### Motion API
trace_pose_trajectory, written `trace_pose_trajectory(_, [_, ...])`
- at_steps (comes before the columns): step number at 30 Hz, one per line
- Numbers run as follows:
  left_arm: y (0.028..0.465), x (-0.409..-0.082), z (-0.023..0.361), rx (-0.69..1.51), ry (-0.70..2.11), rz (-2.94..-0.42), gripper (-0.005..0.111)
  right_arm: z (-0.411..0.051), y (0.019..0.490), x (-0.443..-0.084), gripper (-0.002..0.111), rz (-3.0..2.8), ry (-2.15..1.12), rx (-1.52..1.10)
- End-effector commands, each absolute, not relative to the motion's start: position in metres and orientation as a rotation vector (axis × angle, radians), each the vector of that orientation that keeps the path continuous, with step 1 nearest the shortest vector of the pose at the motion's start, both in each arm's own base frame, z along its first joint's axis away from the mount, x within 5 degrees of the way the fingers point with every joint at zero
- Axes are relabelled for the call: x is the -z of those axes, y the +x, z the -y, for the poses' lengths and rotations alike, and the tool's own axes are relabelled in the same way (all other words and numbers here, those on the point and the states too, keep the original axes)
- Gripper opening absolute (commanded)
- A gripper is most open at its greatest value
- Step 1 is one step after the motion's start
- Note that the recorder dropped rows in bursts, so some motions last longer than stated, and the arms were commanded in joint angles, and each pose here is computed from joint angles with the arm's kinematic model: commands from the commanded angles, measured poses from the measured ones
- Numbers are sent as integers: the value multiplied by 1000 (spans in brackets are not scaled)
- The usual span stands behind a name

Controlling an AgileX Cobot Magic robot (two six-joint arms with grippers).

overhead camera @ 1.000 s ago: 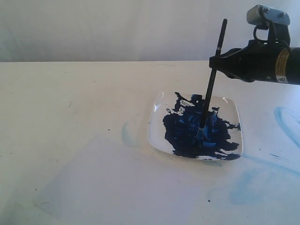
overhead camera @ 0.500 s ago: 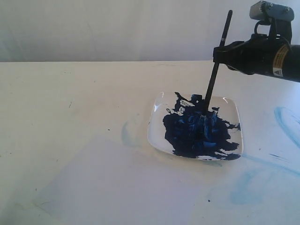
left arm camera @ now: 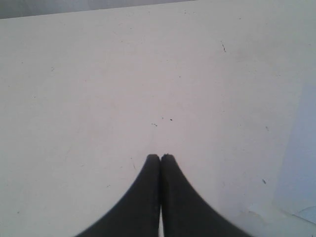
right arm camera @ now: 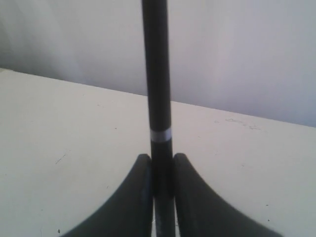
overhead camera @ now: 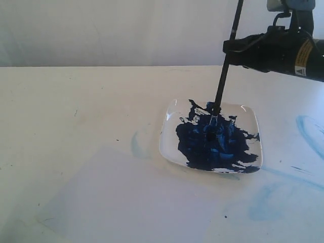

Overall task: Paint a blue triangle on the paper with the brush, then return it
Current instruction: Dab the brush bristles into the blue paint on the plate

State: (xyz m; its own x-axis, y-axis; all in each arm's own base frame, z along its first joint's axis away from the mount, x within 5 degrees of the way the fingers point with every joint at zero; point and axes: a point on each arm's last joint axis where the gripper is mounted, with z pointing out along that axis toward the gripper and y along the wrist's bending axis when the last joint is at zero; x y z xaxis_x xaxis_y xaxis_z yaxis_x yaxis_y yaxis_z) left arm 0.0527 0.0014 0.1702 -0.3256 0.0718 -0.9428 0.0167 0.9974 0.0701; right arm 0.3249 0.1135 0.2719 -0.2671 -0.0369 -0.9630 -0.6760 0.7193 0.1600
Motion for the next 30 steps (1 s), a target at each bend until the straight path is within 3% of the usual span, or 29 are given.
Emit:
trace_pose_trajectory(1, [53,-169,-1,-53,57,-1901,0,-119,321,-268,0,-1756,-631,-696])
trace_pose_trajectory(30, [53,-169,-1,-53,57,-1901,0,-131,315,-246,0,-1787,-787,-856])
